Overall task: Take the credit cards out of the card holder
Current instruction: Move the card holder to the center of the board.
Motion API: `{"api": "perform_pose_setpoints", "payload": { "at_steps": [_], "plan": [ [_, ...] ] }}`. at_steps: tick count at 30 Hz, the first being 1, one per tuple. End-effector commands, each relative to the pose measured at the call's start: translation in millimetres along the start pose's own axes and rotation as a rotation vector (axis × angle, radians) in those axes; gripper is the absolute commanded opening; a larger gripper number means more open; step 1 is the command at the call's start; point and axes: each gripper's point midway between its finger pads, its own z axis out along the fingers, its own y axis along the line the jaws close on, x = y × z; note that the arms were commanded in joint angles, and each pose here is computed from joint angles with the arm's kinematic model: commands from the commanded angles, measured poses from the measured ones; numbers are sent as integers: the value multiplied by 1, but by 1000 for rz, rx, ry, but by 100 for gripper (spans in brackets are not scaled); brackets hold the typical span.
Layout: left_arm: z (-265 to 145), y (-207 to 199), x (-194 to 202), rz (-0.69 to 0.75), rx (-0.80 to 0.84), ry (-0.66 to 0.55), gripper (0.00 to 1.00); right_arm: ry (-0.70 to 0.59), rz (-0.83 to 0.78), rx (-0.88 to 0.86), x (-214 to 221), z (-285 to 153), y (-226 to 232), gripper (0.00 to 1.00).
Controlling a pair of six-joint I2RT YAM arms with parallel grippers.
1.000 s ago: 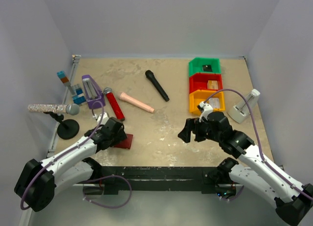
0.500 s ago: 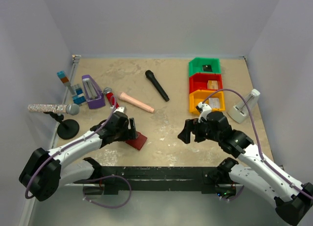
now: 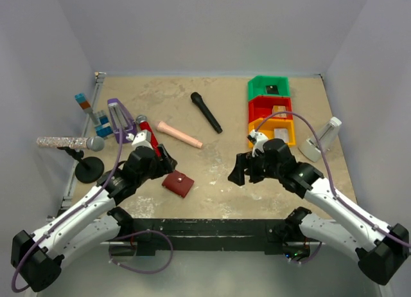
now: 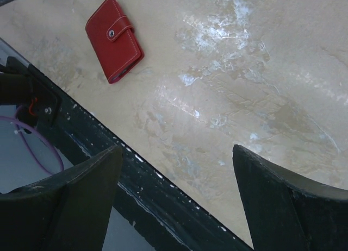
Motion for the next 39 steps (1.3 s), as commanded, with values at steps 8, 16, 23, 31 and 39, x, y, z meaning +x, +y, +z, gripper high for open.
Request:
{"api": "perform_pose_setpoints", "payload": {
  "at_steps": [8, 16, 23, 31, 39],
  "plan": [
    [-6, 55, 76, -151, -254, 120, 57, 113, -2, -185, -27, 53, 60, 82],
    [-4, 76, 94, -226, -281, 125, 54, 182, 29, -230, -29, 103, 86, 80],
    [5, 80, 106, -243, -291, 140, 51, 231, 70, -165, -29, 146, 79, 69],
    [12, 76, 110, -235, -266, 151, 49, 309, 76, -133, -22, 177, 79, 64],
    [13, 76, 111, -227, -256, 152, 47, 398, 68, -93, 2, 193, 79, 55]
  ]
}}
